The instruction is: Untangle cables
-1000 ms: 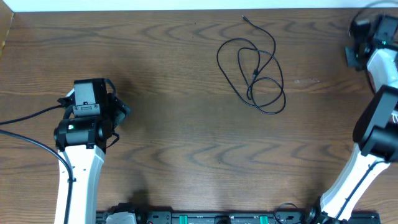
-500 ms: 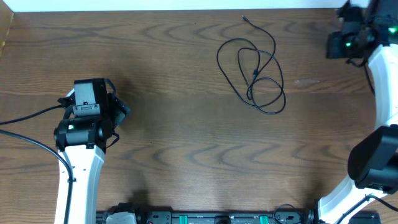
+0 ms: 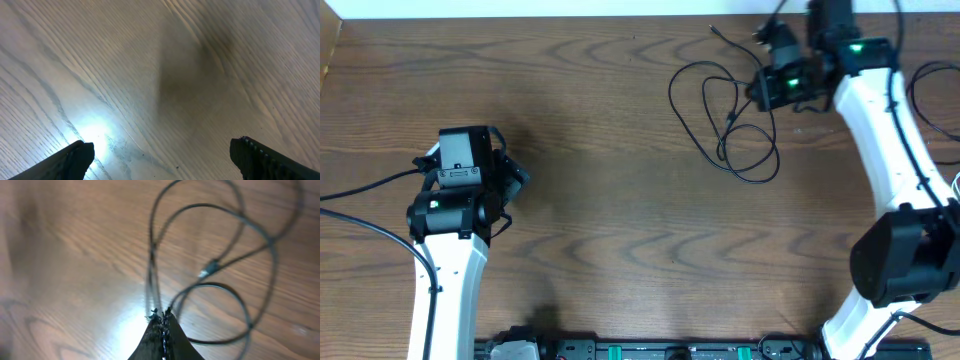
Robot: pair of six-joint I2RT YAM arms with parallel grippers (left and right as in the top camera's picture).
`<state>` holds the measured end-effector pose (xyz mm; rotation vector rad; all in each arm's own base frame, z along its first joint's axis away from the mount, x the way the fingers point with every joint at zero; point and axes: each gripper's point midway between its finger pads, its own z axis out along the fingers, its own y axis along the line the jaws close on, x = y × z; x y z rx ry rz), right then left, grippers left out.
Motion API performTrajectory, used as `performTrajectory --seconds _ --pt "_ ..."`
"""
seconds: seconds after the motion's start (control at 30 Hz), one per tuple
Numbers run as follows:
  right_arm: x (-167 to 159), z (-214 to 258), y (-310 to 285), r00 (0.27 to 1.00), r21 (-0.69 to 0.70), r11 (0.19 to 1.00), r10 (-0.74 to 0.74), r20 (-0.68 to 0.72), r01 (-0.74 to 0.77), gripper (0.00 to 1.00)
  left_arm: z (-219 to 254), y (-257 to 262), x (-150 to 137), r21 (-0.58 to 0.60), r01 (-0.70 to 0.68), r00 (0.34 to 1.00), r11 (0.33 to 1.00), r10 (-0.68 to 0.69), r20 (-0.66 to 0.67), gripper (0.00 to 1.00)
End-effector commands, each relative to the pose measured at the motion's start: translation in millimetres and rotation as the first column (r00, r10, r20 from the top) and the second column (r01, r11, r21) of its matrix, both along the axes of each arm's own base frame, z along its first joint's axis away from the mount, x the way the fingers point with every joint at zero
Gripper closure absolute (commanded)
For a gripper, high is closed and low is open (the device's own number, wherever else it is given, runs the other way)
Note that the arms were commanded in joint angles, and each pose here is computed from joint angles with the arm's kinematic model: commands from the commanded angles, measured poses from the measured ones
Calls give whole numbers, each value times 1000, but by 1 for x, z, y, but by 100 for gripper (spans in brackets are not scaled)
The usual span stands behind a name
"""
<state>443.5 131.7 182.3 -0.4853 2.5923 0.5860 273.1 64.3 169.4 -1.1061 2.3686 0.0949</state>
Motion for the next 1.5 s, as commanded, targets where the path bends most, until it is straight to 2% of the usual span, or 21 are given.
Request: performTrajectory --seconds 0.0,0.37,0.47,0.6,1.1,1.27,1.47 --pt "-13 -19 26 998 -31 998 49 -35 -50 99 5 4 2 8 -19 1000 1000 19 10 6" --pt "-36 -74 79 985 -60 983 171 -17 -172 99 5 4 2 8 -19 1000 1000 19 10 6" --pt "-43 -94 87 981 -59 979 193 -10 -193 95 5 4 2 8 -19 1000 1000 19 10 6" --pt "-43 -108 90 980 -53 979 199 22 -197 94 5 4 2 8 -19 1000 1000 19 10 6" --pt "6 -115 103 923 -18 986 163 348 -167 93 5 4 2 8 -19 1000 1000 19 10 6" --pt "13 -131 115 900 -24 978 199 387 -205 99 5 4 2 8 -19 1000 1000 19 10 6" --pt "20 -142 121 885 -35 978 203 419 -207 99 5 4 2 8 -19 1000 1000 19 10 6"
